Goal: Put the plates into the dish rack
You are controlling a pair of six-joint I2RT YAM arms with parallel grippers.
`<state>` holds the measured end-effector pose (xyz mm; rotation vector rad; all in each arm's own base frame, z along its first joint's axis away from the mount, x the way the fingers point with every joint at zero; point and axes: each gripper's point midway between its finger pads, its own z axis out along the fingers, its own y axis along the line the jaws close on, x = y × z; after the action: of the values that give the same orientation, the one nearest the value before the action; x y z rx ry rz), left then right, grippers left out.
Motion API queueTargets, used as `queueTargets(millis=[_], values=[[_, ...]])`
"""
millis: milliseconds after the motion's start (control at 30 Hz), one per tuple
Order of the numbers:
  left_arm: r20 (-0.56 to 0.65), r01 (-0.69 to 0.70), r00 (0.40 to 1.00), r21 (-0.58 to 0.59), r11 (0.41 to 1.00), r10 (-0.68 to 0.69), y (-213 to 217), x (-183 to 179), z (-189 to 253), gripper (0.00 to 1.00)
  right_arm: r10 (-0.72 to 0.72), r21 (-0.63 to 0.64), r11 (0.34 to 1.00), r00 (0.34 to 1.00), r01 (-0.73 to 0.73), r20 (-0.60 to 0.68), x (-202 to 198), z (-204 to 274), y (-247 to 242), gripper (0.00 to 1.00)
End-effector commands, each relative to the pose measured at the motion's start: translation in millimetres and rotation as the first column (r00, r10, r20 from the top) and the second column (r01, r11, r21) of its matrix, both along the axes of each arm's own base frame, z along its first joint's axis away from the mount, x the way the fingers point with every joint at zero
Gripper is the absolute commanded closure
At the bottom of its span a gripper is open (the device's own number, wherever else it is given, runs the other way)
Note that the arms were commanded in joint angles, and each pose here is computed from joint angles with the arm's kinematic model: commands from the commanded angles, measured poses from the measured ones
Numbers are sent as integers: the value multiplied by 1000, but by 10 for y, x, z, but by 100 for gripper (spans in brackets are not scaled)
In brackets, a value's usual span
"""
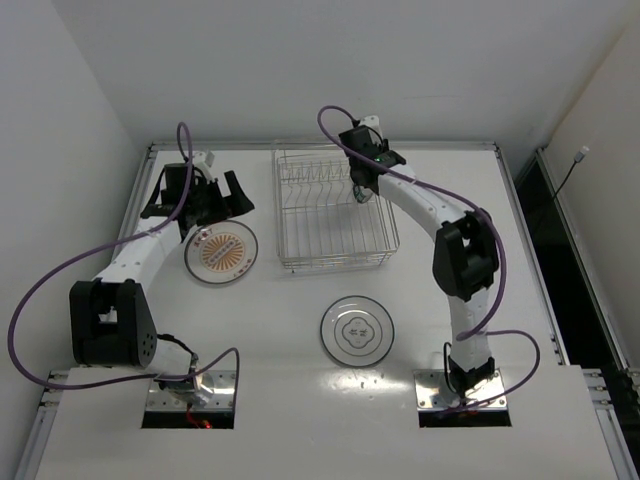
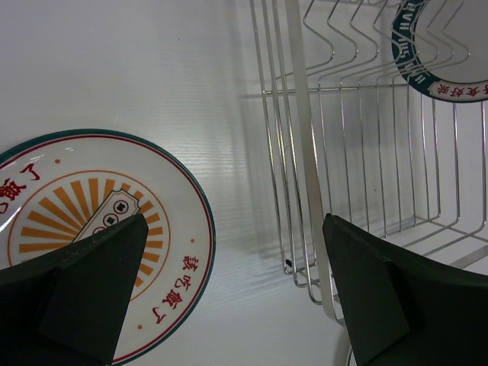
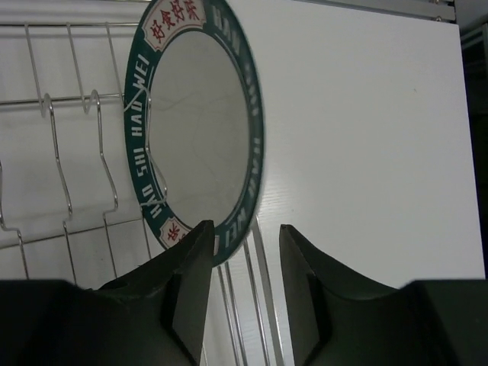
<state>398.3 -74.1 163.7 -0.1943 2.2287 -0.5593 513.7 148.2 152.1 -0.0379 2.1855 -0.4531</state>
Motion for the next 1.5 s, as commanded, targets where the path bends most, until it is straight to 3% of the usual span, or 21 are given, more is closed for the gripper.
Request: queueTargets(millis=[0,167,200,333,367,400,467,533,667,700,867,967,1000,1067,1233,1367,1467], values=[[49,5,999,-6,1000,-5,14,88,181,1,-9,44,999,997,6,74,-65,419,-5,61],[49,5,999,-6,1000,-5,14,88,181,1,-25,100,995,990,11,140,-577,1055,-263,36],[49,5,999,-6,1000,-5,14,88,181,1,-14,108,994,995,3,97,-749,904,-303,30],[49,5,999,-6,1000,-5,14,88,181,1,112,346,932,994,-109,10,-1453,617,-221,28],[52,10,999,1,1000,-10,17,88,179,1,146,350,930,987,-112,-73,-1718,265,-263,28],[52,10,999,1,1000,-10,17,88,179,1,163,394,910,985,-131,-49,-1894,323,-276,26],[32,10,999,1,1000,-10,17,80,122,1,184,442,892,970,-97,-159,-2281,-101,-349,20],[20,20,1000,-7,1000,-20,-2,80,80,1,219,487,867,960,-110,-173,-2495,-209,-372,18],[2,46,999,-27,999,-46,-54,94,25,1,328,606,792,890,-76,-317,-2962,-667,-250,15],[-27,29,999,-15,999,-30,-22,90,-64,1,384,663,743,867,-86,-319,-3040,-669,-119,15],[-63,-6,998,14,1000,7,52,120,-141,1,423,739,673,830,-20,-363,-3102,-801,-45,15],[-69,0,998,21,1000,2,55,123,-179,1,484,823,563,779,71,-399,-3303,-999,133,17],[-78,0,997,21,1000,2,55,106,-193,1,487,855,499,771,139,-410,-3362,-1009,186,18],[-69,0,998,21,1000,2,55,127,-156,1,493,872,450,760,195,-424,-3491,-1152,217,19],[-77,6,997,27,1000,-4,59,107,-174,1,431,841,471,763,265,-482,-3485,-1283,88,20],[-77,13,997,21,1000,-11,44,127,-169,1,472,845,452,727,285,-499,-3542,-1340,114,20],[-86,13,996,21,1000,-11,44,134,-182,1,489,849,444,718,285,-496,-3512,-1371,125,27]])
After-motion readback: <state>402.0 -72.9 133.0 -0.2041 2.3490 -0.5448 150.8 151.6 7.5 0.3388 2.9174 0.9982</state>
